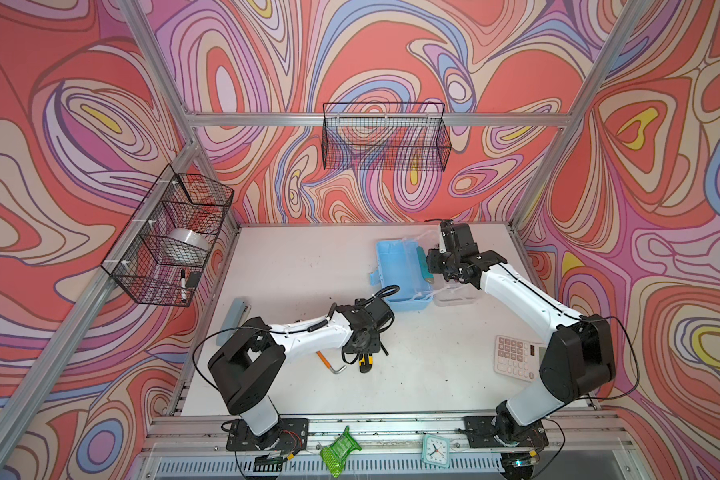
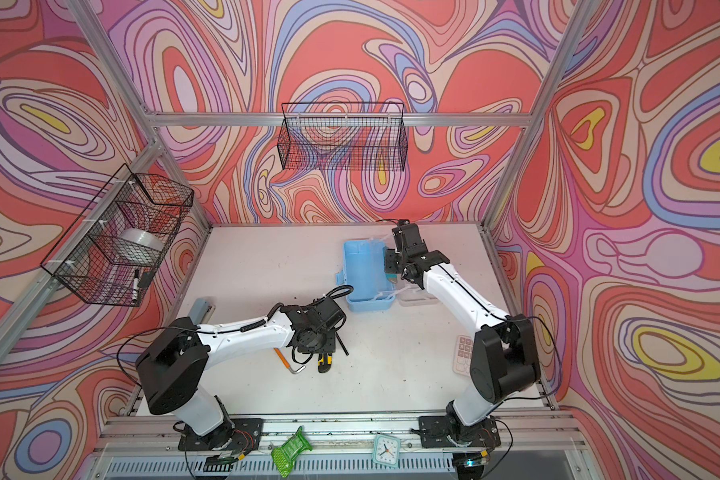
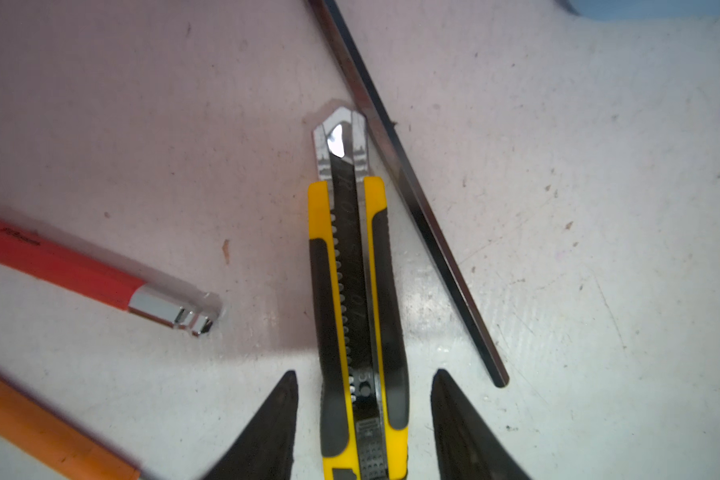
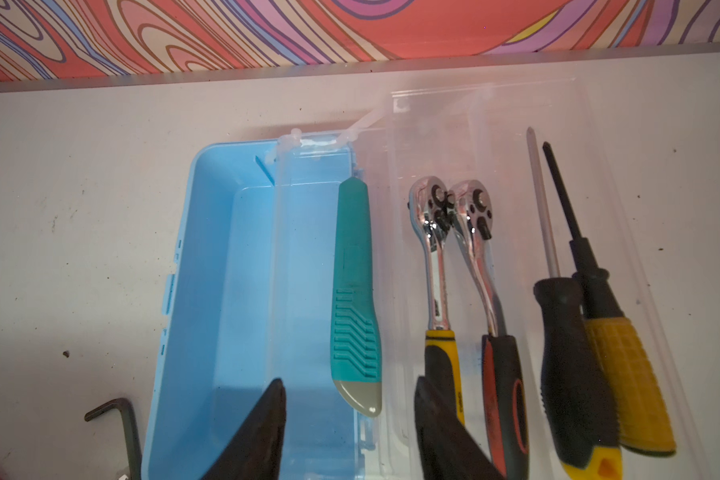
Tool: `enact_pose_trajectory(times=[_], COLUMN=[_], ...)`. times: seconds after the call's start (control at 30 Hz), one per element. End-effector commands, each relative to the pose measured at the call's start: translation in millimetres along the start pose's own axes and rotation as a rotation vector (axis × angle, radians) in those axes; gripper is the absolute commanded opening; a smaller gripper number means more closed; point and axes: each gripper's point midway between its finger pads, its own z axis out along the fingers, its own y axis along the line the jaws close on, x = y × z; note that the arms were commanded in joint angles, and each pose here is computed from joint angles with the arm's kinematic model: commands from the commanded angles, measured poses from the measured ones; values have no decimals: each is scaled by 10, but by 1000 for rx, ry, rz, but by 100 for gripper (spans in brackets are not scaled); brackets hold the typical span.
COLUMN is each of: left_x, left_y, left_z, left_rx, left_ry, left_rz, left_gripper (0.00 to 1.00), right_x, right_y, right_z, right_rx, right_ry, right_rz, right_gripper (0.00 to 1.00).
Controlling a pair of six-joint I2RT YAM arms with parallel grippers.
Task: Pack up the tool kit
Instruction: 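Release the teal knife in the toolbox while the left gripper grasps the yellow-black knife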
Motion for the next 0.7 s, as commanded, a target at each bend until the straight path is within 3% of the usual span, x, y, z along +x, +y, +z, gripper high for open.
enact_pose_trajectory(times=[0.0,0.67], left_x=[15,-8], left_y=[65,112], left_z=[91,261], left_rx=[-27,-76], left_ry=[17,59], left_rz=[-29,-19], left_gripper=[51,36], right_x=[-78,32], right_y=[-107,-398], right_z=[-85,-196], right_rx=[14,49], right_ry=[-47,-53], right_rz=[19,39], right_gripper=[52,53])
